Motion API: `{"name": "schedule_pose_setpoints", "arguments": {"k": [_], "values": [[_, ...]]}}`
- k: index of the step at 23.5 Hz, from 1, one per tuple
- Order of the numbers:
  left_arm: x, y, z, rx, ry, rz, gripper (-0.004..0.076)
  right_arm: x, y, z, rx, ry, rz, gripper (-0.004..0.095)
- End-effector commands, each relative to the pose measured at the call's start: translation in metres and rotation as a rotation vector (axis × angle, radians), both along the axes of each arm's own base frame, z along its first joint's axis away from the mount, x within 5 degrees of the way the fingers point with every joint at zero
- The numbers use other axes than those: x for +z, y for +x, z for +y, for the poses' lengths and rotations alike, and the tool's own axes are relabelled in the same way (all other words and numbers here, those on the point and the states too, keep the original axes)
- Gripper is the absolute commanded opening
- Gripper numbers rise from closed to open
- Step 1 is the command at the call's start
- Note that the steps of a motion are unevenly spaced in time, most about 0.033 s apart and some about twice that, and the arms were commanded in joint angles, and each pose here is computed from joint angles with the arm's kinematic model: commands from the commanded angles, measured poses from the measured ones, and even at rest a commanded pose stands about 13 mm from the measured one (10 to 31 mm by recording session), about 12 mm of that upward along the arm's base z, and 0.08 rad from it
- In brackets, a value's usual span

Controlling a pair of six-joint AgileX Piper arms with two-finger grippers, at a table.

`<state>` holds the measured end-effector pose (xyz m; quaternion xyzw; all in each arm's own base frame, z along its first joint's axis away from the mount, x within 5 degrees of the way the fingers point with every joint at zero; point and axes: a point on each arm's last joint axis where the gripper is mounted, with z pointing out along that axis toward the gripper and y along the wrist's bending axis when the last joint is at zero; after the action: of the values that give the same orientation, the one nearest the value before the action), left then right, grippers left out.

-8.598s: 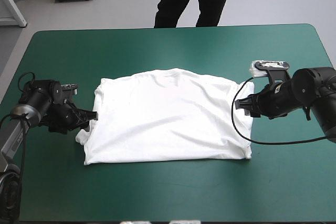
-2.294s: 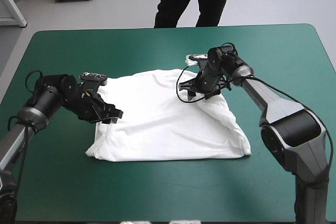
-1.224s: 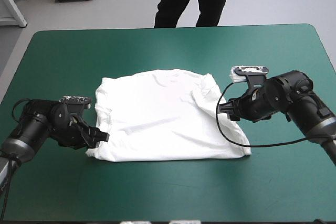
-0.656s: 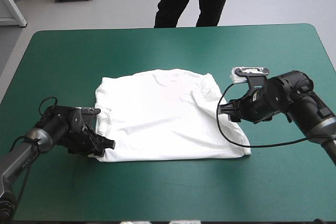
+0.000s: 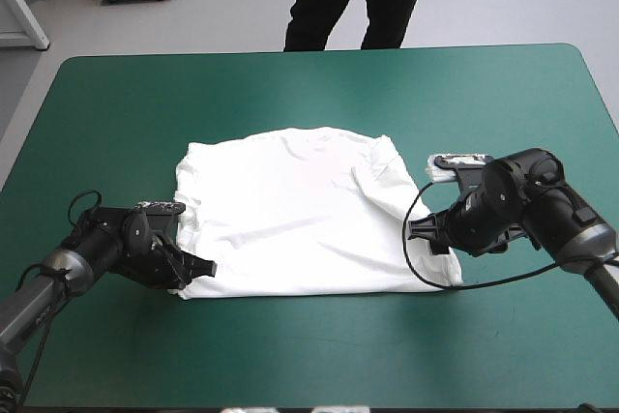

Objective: Fold the cloth

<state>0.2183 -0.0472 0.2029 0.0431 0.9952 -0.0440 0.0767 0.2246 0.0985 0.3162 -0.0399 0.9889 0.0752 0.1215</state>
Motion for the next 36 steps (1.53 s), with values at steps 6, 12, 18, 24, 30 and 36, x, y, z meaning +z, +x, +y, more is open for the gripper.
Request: {"name": "schedule_pose_setpoints", "arguments": {"k": [6,12,18,24,30,36], "values": [[-0.002,-0.001,0.003,-0.017,0.032,-0.002,-0.0009,-0.048,0.004,-0.001,-0.032,-0.005,-0.009,0.0565],[-0.002,-0.001,0.003,-0.017,0.032,-0.002,-0.0009,-0.085,0.013,0.001,-0.078,-0.026,0.045,0.0563],[-0.002,-0.001,0.002,-0.016,0.031,-0.003,-0.0009,-0.105,0.023,0.007,-0.106,-0.01,0.069,0.048],[0.024,0.01,0.003,-0.04,0.068,0.006,-0.0009,-0.083,0.024,0.009,-0.082,0.006,0.064,-0.0018],[0.091,0.042,0.01,-0.06,0.187,-0.182,-0.0009,-0.008,0.041,0.007,-0.052,-0.003,-0.168,-0.0017],[0.121,0.065,0.007,-0.064,0.174,-0.401,-0.0009,0.027,0.068,0.003,-0.078,-0.004,-0.336,-0.0017]]}}
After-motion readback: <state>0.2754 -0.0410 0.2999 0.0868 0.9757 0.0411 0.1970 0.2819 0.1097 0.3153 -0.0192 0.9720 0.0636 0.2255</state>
